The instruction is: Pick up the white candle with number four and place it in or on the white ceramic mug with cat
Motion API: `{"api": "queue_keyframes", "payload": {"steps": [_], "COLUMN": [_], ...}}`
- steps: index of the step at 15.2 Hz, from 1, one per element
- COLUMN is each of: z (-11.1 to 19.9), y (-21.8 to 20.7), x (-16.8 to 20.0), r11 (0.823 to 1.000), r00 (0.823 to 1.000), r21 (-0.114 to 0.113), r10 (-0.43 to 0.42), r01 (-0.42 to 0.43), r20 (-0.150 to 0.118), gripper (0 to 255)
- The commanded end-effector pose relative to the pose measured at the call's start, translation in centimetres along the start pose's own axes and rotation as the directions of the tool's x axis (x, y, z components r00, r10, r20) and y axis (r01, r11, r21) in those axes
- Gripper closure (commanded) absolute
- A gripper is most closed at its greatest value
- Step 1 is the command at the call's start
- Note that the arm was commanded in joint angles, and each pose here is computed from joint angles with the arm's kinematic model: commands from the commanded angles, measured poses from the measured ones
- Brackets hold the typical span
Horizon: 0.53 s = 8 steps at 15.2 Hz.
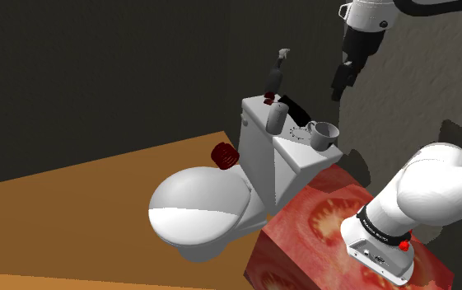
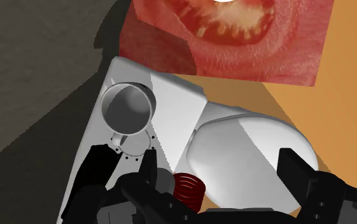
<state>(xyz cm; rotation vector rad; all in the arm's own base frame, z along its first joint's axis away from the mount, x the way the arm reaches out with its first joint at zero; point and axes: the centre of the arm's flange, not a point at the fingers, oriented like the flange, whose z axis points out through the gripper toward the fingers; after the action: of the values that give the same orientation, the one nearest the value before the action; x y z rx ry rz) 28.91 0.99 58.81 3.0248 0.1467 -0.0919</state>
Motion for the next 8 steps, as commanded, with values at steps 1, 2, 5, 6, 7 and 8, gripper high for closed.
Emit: {"api": "queue_keyframes", "payload": {"steps": [1, 2, 5, 6, 7, 8], "z": [0.0, 0.7, 2.9, 3.6, 4.4, 5.1], "y": [0.0, 0.5, 1.9, 2.3, 2.8, 3.1], "x": [0.0, 1.0, 4.2, 5.2, 6.3, 7.3], "r11": [1.0, 1.0, 0.997, 0.995, 0.992, 0.989], "r00": [1.0, 1.0, 0.996, 0.994, 0.992, 0.989], "r21": [0.0, -0.001, -0.004, -0.004, -0.005, -0.006], "r10": [0.0, -0.021, -0.083, -0.104, -0.125, -0.145], "r01": [0.0, 0.021, 0.083, 0.104, 0.125, 0.145], "r20": [0.0, 0.004, 0.015, 0.019, 0.022, 0.026], "gripper": [0, 0, 0, 0, 0, 0]}}
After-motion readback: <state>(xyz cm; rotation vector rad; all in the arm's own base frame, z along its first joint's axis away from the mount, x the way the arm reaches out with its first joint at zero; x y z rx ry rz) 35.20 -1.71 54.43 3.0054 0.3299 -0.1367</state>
